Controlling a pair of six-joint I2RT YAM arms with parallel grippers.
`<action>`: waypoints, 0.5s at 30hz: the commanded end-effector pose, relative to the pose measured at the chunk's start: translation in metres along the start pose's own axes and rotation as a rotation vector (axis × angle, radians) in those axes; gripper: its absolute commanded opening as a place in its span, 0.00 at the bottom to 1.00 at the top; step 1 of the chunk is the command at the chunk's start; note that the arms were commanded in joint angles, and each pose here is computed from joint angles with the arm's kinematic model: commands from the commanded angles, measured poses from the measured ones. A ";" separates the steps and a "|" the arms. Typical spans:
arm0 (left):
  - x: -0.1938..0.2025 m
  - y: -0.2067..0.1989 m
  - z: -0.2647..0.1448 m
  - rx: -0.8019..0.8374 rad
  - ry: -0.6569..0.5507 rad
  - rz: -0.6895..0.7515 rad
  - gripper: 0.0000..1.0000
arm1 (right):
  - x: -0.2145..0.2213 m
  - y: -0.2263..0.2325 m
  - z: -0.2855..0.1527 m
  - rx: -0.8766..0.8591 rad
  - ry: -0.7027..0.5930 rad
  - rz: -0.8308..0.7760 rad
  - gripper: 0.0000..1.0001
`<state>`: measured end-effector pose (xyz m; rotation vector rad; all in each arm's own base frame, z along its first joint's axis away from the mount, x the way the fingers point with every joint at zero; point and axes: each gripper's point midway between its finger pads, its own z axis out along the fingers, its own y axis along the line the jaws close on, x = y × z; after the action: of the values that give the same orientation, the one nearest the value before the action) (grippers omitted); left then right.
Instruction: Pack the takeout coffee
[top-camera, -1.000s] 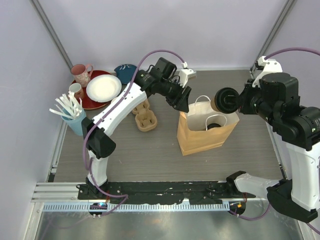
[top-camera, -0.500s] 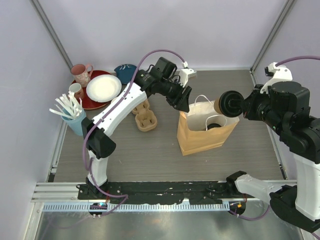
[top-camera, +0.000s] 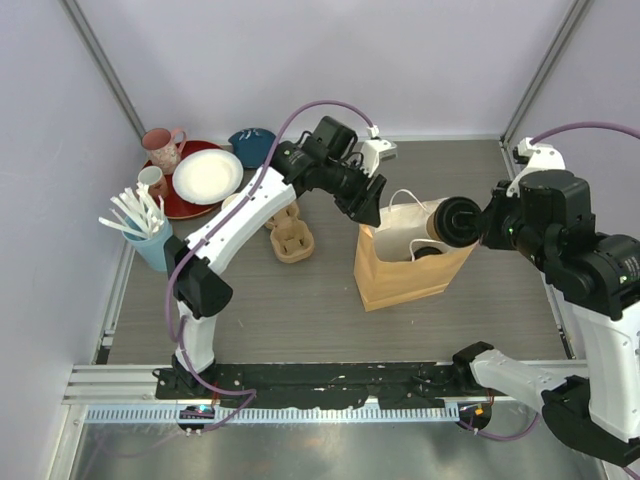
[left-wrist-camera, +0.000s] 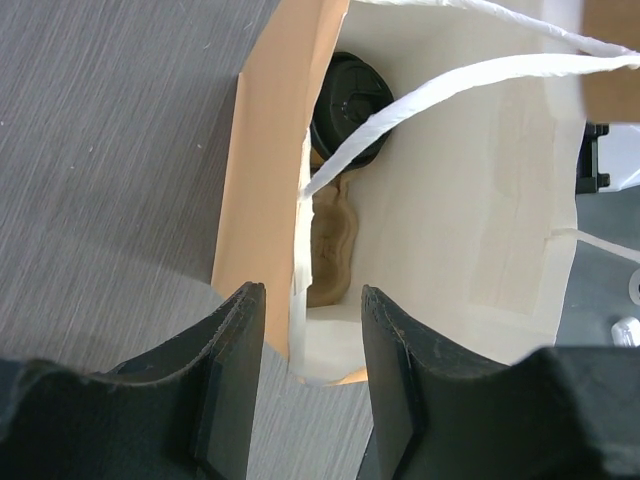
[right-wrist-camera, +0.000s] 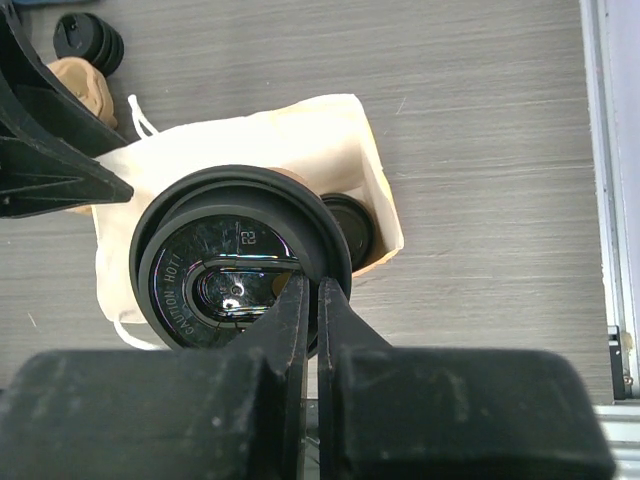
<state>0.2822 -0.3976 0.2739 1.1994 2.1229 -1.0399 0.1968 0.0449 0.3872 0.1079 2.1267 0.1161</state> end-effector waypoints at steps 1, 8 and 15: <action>-0.019 -0.019 -0.019 -0.001 -0.065 0.069 0.47 | 0.042 0.001 0.005 -0.019 0.188 -0.081 0.01; -0.016 -0.012 -0.019 -0.031 -0.058 0.103 0.37 | 0.048 0.026 0.024 -0.137 0.220 -0.125 0.01; -0.018 -0.013 -0.022 -0.037 -0.063 0.114 0.27 | 0.047 0.041 0.040 -0.198 0.253 -0.194 0.01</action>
<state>0.2845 -0.3978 0.2707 1.2345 2.0975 -0.9812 0.2053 0.0830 0.3304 -0.1351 2.3571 0.1928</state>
